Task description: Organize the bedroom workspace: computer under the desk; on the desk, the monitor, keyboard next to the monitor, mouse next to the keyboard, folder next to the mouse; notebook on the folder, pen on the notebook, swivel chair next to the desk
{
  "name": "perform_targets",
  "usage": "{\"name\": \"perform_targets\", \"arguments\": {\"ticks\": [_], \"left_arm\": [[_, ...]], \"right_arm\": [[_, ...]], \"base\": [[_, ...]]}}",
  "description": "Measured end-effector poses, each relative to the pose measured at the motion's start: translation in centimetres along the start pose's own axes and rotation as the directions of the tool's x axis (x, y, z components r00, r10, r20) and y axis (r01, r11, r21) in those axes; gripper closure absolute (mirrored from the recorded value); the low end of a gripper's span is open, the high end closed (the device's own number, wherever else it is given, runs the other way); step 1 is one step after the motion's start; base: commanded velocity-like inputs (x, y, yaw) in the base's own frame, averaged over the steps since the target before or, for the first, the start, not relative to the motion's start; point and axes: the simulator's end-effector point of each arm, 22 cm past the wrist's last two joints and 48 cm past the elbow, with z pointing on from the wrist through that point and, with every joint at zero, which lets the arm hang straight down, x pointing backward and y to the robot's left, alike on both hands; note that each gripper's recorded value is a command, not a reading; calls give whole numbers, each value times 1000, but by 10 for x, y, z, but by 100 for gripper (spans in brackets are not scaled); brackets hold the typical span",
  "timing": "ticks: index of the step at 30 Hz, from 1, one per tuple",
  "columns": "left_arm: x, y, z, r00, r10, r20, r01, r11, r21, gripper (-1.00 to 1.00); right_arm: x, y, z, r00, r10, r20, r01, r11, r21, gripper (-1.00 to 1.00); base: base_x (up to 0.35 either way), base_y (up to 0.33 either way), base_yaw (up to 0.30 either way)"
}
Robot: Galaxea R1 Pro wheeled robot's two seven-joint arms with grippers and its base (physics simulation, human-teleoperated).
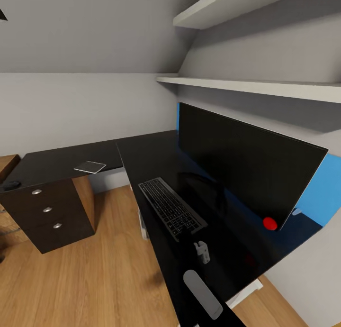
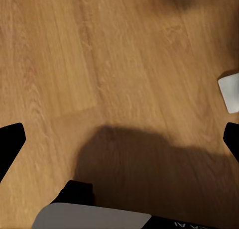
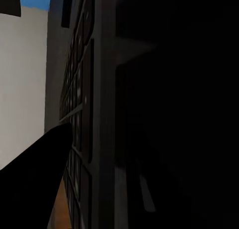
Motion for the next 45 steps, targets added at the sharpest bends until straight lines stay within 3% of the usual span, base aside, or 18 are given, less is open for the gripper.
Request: {"name": "perform_targets", "arguments": {"ticks": [6, 15, 45], "left_arm": [[0, 0, 0, 1000, 1, 0, -1, 1000, 0, -100], [0, 0, 0, 1000, 1, 0, -1, 1000, 1, -100], [0, -1, 0, 1000, 1, 0, -1, 1000, 2, -100]], "right_arm": [[-1, -1, 0, 1000, 5, 6, -5, 1000, 0, 100], [-18, -3, -1, 996, 9, 84, -10, 1000, 12, 100], [-20, -4, -1, 996, 10, 90, -11, 1000, 12, 100]], "base": [[0, 0, 0], [0, 0, 0], [48, -7, 0]]}}
